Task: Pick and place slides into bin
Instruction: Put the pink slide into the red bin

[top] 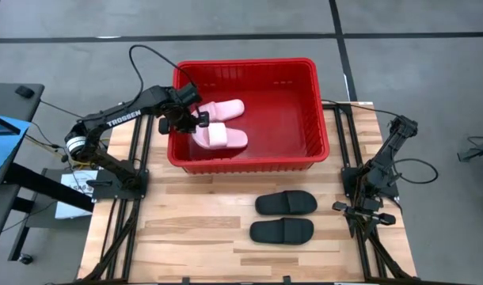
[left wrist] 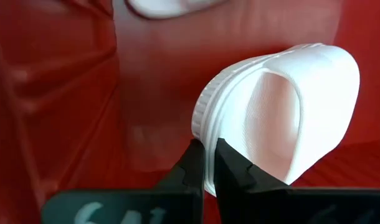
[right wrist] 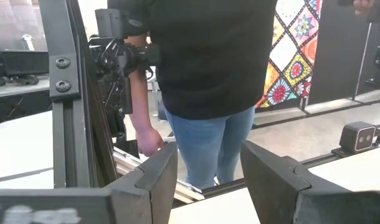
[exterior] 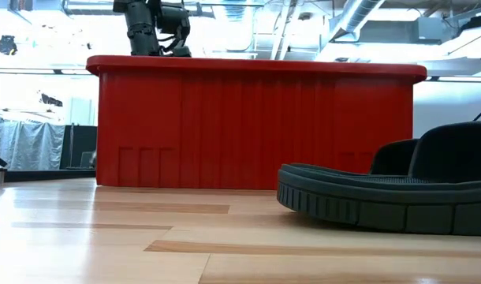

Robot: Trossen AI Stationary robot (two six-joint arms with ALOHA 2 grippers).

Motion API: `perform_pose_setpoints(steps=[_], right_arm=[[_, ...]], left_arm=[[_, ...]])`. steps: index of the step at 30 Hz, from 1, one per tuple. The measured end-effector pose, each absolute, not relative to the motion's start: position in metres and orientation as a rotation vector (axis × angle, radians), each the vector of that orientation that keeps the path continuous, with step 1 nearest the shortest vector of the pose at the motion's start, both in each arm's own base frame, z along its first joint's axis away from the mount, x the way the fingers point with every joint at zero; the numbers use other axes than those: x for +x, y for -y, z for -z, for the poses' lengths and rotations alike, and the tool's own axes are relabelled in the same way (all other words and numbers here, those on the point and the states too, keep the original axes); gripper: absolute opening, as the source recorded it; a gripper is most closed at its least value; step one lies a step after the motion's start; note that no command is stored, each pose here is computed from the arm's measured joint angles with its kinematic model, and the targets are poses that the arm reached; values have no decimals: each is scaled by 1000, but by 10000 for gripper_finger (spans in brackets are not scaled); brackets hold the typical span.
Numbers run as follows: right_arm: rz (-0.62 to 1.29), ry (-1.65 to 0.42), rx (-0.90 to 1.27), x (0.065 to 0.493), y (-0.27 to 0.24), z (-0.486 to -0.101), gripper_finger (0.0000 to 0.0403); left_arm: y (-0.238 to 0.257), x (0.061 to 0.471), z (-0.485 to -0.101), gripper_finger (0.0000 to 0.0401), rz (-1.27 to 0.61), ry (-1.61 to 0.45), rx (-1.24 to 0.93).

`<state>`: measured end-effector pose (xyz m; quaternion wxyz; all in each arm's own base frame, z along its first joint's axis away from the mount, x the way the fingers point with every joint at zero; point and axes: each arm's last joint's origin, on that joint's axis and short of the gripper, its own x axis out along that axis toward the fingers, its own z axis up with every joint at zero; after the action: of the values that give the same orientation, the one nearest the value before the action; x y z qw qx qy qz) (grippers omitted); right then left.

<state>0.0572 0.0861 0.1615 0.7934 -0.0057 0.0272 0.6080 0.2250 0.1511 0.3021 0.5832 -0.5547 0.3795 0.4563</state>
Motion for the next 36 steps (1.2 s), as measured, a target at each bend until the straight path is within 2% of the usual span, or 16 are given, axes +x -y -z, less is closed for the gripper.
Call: perform_pose_setpoints(steps=[10,15,21,36], right_arm=[[-1307,-59,-12,57,-86,-161,166],[-1307,-59,-12,57,-86,-161,166],[-1307,-59,-12,57,-86,-161,166],[-1307,-60,-12,57,-86,-161,166]], left_arm=[[-149,231,-297,0,-1119,-837,-1294],[-146,234,-284,0,-1069,-815,-1347],[-147,232,-284,0,-1052,-809,-1369],[-146,229,-288,0,-1088,-875,-1308]])
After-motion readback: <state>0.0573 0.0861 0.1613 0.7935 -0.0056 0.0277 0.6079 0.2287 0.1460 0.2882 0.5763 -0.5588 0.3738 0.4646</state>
